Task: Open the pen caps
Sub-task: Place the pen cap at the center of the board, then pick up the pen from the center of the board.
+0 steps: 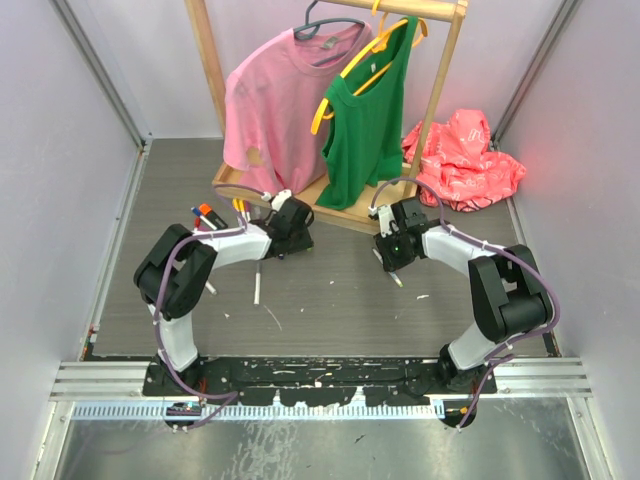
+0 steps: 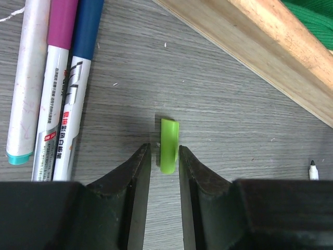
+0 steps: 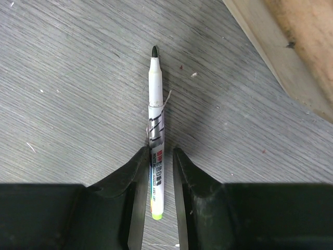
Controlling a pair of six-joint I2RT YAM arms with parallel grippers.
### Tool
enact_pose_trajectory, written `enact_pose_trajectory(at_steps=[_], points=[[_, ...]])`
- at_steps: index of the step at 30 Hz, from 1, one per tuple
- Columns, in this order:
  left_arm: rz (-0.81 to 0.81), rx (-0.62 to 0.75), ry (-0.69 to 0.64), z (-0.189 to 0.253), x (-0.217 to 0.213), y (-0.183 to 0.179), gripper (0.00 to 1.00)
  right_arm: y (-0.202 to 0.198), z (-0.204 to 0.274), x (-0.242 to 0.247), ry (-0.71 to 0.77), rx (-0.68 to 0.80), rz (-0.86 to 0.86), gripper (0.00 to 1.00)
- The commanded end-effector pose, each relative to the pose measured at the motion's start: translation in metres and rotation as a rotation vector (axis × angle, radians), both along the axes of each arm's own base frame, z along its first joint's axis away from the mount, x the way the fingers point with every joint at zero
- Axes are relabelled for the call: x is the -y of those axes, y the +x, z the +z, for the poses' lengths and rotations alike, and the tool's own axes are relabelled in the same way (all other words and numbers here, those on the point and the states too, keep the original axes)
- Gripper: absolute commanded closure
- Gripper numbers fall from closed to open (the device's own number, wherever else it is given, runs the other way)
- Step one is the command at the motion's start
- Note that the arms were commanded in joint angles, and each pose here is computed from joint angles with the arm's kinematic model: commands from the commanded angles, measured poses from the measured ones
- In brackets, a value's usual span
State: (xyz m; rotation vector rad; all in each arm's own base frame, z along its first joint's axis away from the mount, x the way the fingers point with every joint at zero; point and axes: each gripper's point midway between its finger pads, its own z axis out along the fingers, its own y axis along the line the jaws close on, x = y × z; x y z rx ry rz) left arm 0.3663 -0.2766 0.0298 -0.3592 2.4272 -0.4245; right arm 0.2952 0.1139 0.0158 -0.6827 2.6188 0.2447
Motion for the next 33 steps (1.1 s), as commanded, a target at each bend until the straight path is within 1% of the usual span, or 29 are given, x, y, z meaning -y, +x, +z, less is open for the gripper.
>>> enact_pose_trajectory(at_steps=[1,6,11,15,18,23,24,27,28,29,30,33], points=[[-0.034,0.012,-0.024,0.017,0.006,0.0,0.7,0.002,0.001,0.002,-0.021,-0.008,-0.002,0.69],[-0.049,0.044,-0.043,0.037,0.004,-0.003,0.68,0.003,0.006,0.0,-0.01,0.003,0.001,0.69],[-0.102,0.07,-0.053,0.053,0.003,-0.011,0.63,0.005,0.015,-0.006,0.02,0.017,0.013,0.68],[-0.174,0.069,-0.01,0.056,-0.003,-0.022,0.61,0.008,0.026,-0.009,0.041,0.049,0.022,0.65],[-0.196,0.075,0.044,0.055,-0.015,-0.029,0.61,0.011,0.033,-0.01,0.06,0.072,0.026,0.63],[-0.229,0.157,0.079,0.059,-0.04,-0.049,0.59,0.012,0.041,-0.013,0.082,0.089,0.032,0.63],[-0.236,0.177,0.078,0.062,-0.044,-0.054,0.58,0.012,0.042,-0.014,0.087,0.09,0.035,0.63],[-0.226,0.225,0.094,0.069,-0.063,-0.067,0.5,0.012,0.045,-0.017,0.101,0.088,0.049,0.61],[-0.217,0.229,0.108,0.068,-0.07,-0.072,0.47,0.011,0.047,-0.018,0.108,0.087,0.056,0.61],[-0.203,0.238,0.12,0.07,-0.078,-0.076,0.47,0.011,0.048,-0.02,0.114,0.085,0.062,0.61],[-0.19,0.245,0.131,0.072,-0.085,-0.08,0.43,0.01,0.048,-0.021,0.121,0.082,0.07,0.59],[-0.149,0.233,0.182,0.067,-0.108,-0.093,0.35,0.008,0.052,-0.025,0.138,0.076,0.101,0.56]])
